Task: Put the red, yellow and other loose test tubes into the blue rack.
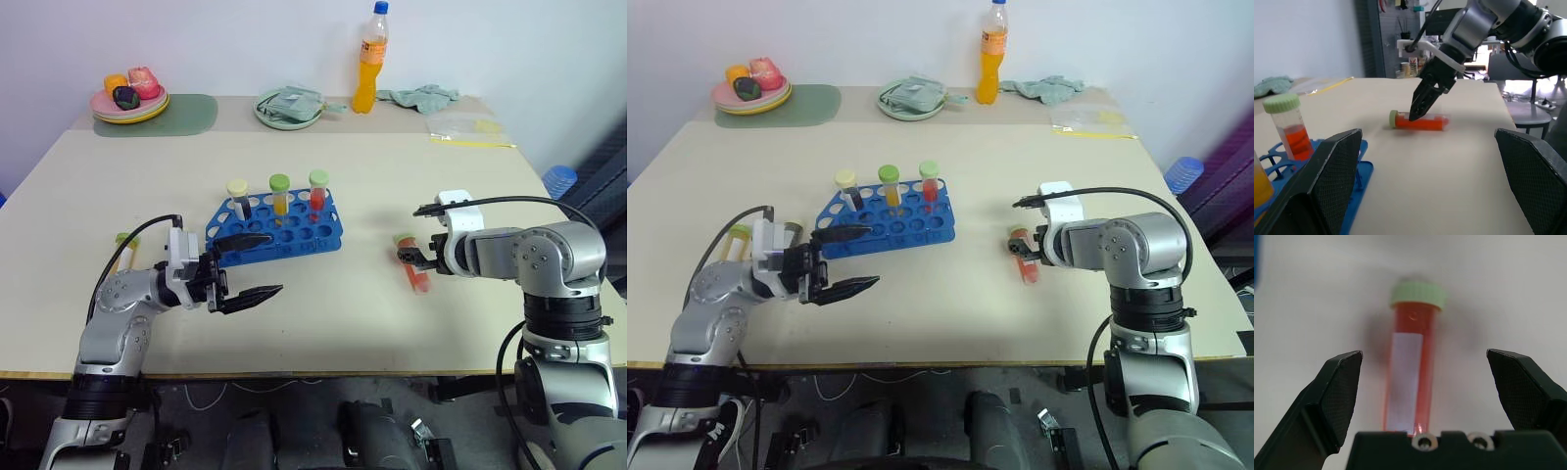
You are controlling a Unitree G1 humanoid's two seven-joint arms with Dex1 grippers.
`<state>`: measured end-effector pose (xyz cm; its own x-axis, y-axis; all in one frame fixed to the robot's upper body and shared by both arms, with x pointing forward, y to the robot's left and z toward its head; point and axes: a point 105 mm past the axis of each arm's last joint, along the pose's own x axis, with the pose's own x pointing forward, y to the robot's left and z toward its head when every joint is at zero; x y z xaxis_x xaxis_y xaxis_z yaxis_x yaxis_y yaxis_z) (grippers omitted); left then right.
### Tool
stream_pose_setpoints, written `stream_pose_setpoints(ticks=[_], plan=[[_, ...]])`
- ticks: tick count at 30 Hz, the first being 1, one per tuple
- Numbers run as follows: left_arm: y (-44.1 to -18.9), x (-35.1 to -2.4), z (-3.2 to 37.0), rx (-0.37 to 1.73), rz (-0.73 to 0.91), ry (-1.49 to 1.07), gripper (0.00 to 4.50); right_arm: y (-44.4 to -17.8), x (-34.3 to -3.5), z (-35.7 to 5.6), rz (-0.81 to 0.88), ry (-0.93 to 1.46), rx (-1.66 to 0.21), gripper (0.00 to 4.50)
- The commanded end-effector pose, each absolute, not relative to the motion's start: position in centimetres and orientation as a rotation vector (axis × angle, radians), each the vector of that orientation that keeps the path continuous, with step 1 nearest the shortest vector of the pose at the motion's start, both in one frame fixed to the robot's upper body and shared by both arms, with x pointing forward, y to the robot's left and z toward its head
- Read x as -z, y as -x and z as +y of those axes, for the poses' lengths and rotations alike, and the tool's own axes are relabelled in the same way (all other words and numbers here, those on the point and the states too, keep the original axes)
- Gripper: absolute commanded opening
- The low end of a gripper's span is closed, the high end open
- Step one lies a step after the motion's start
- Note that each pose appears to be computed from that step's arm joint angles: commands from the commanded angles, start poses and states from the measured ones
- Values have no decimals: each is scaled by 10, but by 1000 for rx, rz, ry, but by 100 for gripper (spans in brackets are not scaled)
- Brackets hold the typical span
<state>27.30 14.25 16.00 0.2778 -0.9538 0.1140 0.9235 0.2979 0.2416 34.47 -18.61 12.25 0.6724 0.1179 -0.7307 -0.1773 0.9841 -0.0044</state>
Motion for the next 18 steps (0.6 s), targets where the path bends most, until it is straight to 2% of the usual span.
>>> stream_pose_setpoints(ticks=[1,6,9,14,15,18], plan=[[-268,-170,138,1258,-308,-173,447,-350,-134,-178,789,83,-166,450],[-265,-168,136,1246,-309,-160,447,-350,-131,-171,813,94,-172,450],[-264,-167,134,1242,-310,-156,450,-347,-126,-175,839,118,-159,364],[-263,-166,134,1235,-305,-154,450,-345,-121,-179,873,133,-147,104],[-264,-166,134,1234,-305,-153,450,-345,-121,-178,874,132,-153,73],[-265,-167,135,1232,-307,-155,450,-351,-136,-171,805,102,-162,72]])
